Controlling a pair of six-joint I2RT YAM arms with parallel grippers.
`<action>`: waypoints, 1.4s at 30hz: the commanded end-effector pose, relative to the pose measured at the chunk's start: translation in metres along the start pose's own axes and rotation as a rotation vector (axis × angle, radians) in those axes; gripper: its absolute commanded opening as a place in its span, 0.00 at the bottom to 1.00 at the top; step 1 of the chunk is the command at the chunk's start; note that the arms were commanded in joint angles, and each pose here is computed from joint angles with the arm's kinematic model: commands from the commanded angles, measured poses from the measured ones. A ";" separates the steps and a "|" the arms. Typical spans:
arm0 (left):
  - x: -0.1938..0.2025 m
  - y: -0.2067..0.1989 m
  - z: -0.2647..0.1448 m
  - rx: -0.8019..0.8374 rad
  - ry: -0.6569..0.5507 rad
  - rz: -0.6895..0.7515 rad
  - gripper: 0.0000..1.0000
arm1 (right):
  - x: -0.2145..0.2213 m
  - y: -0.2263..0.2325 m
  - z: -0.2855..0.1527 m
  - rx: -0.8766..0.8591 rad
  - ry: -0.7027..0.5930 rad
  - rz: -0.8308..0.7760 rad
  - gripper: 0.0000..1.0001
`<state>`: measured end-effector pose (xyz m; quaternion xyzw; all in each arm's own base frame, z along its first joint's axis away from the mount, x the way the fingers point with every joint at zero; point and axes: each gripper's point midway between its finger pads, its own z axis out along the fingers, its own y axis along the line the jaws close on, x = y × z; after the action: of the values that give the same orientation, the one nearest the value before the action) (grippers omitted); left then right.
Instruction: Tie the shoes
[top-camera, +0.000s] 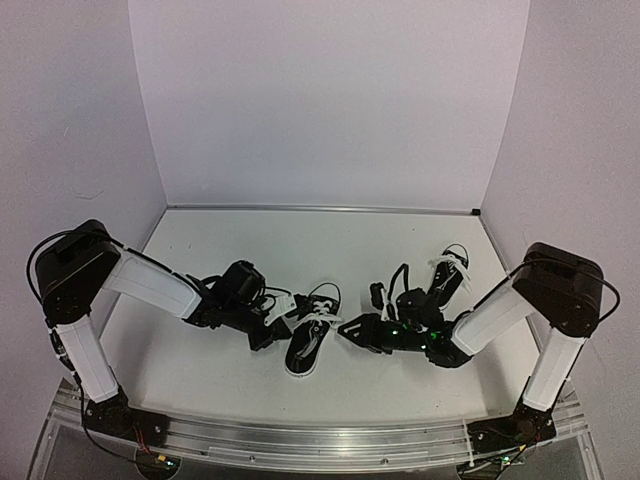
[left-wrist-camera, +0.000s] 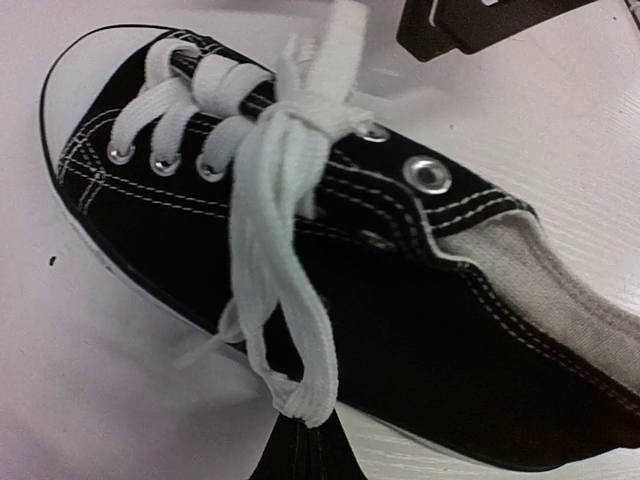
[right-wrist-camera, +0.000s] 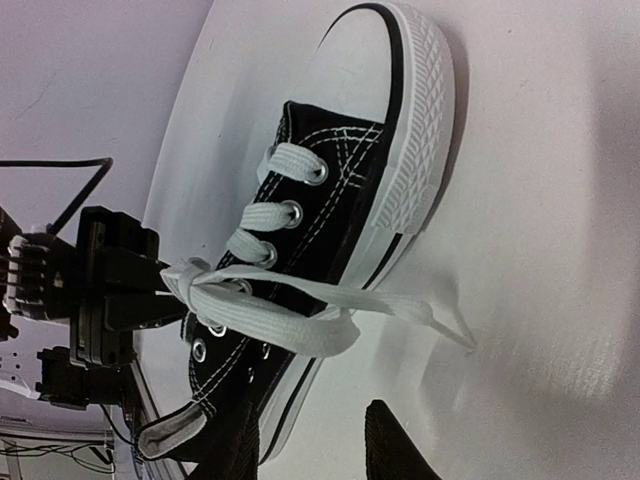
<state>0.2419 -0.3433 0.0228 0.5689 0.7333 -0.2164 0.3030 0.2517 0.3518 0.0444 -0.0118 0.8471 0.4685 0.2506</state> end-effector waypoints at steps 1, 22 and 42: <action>0.006 -0.009 0.003 0.043 0.005 -0.031 0.00 | -0.008 0.012 0.006 -0.051 -0.064 0.033 0.33; 0.003 -0.010 0.000 0.041 0.002 -0.015 0.00 | -0.019 0.014 0.023 -0.099 -0.137 0.077 0.30; -0.002 -0.009 0.000 0.039 -0.007 -0.006 0.00 | -0.026 0.000 0.032 -0.054 -0.184 0.149 0.24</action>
<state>0.2344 -0.3405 0.0171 0.5679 0.7378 -0.2240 0.2879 0.2806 0.3650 0.0334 0.0796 0.8190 0.4961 0.2771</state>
